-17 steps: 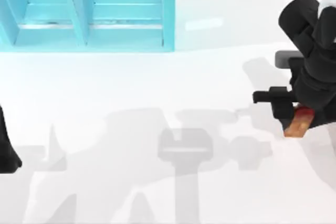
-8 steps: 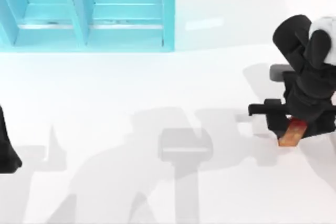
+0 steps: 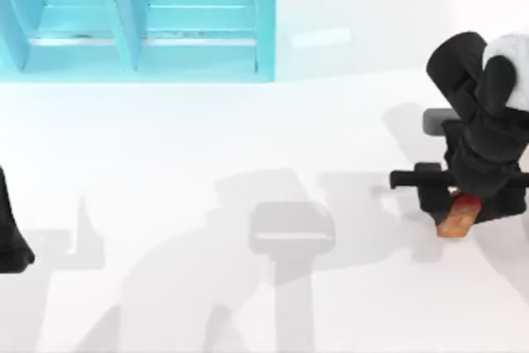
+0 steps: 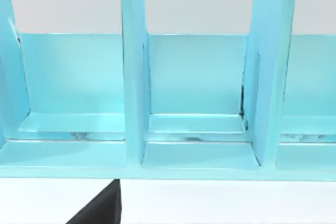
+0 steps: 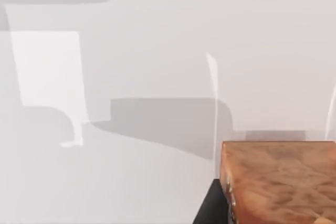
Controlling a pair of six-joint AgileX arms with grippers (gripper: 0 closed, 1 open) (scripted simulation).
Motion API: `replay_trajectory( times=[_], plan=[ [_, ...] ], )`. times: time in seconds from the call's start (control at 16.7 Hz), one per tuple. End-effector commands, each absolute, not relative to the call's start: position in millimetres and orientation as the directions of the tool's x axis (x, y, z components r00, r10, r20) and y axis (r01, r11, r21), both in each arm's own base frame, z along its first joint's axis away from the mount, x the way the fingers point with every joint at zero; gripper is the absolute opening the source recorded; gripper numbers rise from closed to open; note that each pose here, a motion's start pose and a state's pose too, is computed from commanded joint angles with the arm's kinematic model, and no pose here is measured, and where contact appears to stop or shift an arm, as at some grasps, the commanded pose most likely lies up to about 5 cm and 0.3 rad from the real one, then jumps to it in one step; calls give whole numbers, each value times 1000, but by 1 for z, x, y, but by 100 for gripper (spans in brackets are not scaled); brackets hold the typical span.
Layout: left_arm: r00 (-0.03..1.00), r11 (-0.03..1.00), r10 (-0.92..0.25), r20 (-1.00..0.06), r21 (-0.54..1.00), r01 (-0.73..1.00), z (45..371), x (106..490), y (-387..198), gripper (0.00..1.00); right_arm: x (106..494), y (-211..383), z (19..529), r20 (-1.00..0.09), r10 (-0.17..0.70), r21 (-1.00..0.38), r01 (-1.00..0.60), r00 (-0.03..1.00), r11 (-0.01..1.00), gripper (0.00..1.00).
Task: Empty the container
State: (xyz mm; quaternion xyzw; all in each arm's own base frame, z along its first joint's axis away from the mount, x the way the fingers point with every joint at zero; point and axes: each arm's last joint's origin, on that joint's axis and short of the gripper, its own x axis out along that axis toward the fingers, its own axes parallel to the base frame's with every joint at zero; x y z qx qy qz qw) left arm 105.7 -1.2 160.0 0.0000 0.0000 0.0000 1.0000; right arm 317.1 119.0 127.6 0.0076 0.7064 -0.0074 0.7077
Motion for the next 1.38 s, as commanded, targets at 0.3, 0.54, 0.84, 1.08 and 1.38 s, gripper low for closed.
replay_trajectory(
  times=[0.3,0.54,0.84,1.08,1.38],
  plan=[
    [1000,1000,0,0,0,0,160,106,-1,100,317,119,128,-1000,0,0,21,2,1000,60],
    [1000,1000,0,0,0,0,160,106,-1,100,317,119,128,-1000,0,0,21,2,1000,90],
    [1000,1000,0,0,0,0,160,106,-1,100,317,119,128,-1000,0,0,21,2,1000,100],
    [1000,1000,0,0,0,0,160,106,-1,100,317,119,128,-1000,0,0,21,2,1000,100],
    [1000,1000,0,0,0,0,160,106,-1,100,320,120,145,-1000,3,3,22,6,1000,100]
  ],
)
